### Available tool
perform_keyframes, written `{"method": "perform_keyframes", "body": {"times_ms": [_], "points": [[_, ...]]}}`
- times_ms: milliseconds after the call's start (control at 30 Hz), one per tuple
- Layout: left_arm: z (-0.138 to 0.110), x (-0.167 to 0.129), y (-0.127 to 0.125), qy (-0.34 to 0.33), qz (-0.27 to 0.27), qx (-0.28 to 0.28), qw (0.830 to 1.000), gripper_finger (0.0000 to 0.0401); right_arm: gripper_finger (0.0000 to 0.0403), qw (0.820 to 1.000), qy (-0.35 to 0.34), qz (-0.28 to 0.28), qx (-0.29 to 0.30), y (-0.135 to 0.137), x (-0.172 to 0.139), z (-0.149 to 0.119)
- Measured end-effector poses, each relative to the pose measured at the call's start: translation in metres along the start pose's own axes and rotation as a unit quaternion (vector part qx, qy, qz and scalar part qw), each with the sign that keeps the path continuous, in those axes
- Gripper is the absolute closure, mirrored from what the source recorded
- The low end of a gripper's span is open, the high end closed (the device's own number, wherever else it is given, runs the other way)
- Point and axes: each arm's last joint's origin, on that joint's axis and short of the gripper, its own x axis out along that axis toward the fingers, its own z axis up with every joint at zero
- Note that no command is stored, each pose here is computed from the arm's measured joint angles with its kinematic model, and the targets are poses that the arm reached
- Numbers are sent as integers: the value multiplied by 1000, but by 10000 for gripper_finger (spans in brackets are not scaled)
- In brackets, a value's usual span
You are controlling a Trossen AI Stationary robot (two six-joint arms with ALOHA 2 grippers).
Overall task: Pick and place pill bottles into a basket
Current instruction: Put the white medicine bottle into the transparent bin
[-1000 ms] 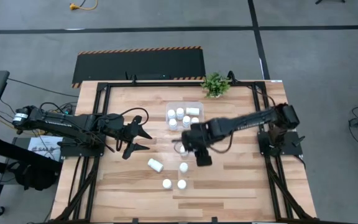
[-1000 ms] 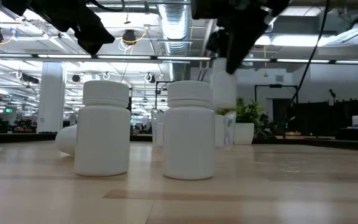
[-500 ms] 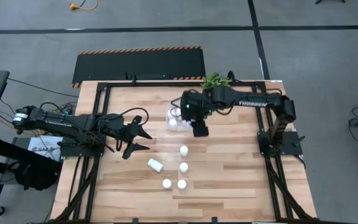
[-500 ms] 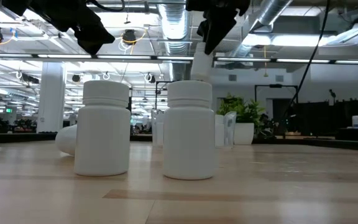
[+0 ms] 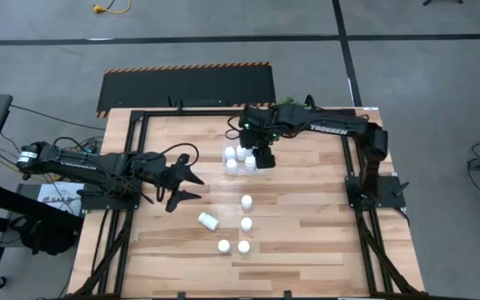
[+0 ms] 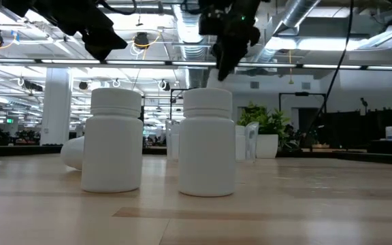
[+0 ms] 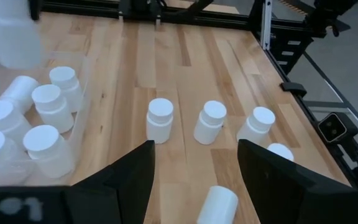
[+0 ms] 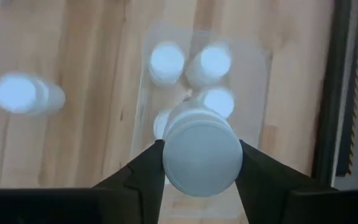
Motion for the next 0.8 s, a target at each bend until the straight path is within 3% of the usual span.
{"method": "perform_keyframes", "body": {"times_ms": [167, 467, 800], "points": [[0, 0, 0, -2, 8, -11, 1000, 184, 246, 1000, 19, 10, -9, -3, 23, 3], [0, 0, 1, -1, 11, -12, 1000, 184, 246, 999, -14, -3, -30, -4, 26, 12], [0, 0, 1, -1, 11, -11, 1000, 184, 239, 999, -16, 23, -31, 1, 41, 17]]}}
